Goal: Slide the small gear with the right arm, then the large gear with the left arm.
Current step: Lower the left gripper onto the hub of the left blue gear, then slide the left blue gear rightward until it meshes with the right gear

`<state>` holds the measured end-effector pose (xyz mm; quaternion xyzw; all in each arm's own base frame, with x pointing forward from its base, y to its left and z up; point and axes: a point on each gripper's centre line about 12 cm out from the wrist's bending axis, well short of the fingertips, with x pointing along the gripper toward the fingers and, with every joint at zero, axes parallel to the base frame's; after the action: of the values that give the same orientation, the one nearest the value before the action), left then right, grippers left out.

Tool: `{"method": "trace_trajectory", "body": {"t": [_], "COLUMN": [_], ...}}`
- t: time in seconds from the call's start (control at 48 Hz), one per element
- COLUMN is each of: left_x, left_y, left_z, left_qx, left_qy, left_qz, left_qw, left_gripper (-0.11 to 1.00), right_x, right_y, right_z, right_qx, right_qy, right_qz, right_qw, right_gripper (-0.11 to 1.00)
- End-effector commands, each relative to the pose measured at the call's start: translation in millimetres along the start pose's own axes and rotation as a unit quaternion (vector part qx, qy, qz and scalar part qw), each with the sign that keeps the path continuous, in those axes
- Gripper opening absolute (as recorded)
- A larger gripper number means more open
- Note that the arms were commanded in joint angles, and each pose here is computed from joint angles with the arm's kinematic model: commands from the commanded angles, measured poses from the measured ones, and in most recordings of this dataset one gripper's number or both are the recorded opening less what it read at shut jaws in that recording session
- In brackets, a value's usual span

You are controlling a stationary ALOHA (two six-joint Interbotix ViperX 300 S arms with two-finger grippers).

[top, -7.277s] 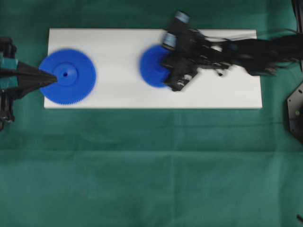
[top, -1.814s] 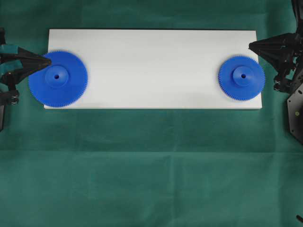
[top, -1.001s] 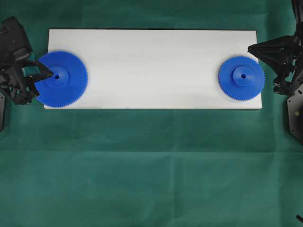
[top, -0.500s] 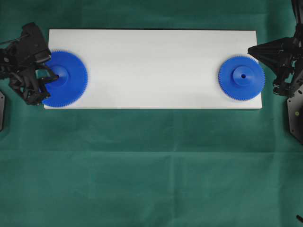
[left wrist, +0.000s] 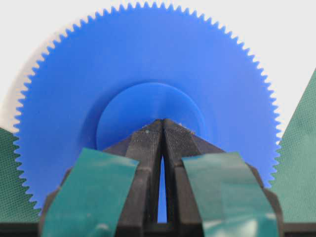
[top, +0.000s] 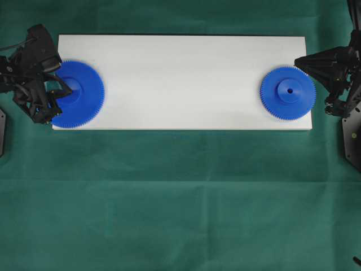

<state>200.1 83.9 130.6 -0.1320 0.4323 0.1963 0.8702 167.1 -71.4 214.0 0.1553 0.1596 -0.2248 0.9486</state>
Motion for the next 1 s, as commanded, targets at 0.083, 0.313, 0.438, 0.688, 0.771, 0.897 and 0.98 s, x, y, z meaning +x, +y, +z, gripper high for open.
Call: {"method": "trace_trajectory", "body": {"t": [0.083, 0.313, 0.438, 0.688, 0.771, 0.897, 0.98], "left_x": [-0.4, -0.4, -0.5, -0.7, -0.7, -0.7, -0.4], "left_y": [2.2, 3.5, 4.1, 8.6, 8.5, 8.9, 9.0], "left_z": [2.9, -1.4, -0.7, -2.9, -1.0, -1.6, -3.3], "left_qx": [0.0, 0.009, 0.009, 0.003, 0.003, 0.003, 0.003], "left_qy": [0.0, 0.022, 0.021, 0.031, 0.029, 0.03, 0.031], "left_qz": [0.004, 0.006, 0.007, 0.014, 0.014, 0.014, 0.014], "left_qw": [1.0, 0.9997, 0.9997, 0.9994, 0.9995, 0.9995, 0.9994], "left_gripper": [0.0, 0.0, 0.0, 0.0, 0.0, 0.0, 0.0], "right_x": [0.8, 0.9, 1.7, 3.6, 3.6, 3.6, 3.6], "right_y": [2.3, 3.4, 4.1, 4.5, 4.6, 4.6, 4.8], "right_z": [4.8, 5.7, 6.8, 6.1, 6.2, 6.2, 6.0], "right_qx": [0.0, -0.001, -0.001, -0.001, -0.001, -0.001, -0.002], "right_qy": [-0.006, -0.006, -0.006, -0.003, -0.003, -0.003, -0.003], "right_qz": [0.005, 0.007, 0.008, 0.009, 0.009, 0.009, 0.01], "right_qw": [1.0, 1.0, 0.9999, 1.0, 0.9999, 0.9999, 0.9999], "right_gripper": [0.5, 0.5, 0.5, 0.5, 0.5, 0.5, 0.5]}}
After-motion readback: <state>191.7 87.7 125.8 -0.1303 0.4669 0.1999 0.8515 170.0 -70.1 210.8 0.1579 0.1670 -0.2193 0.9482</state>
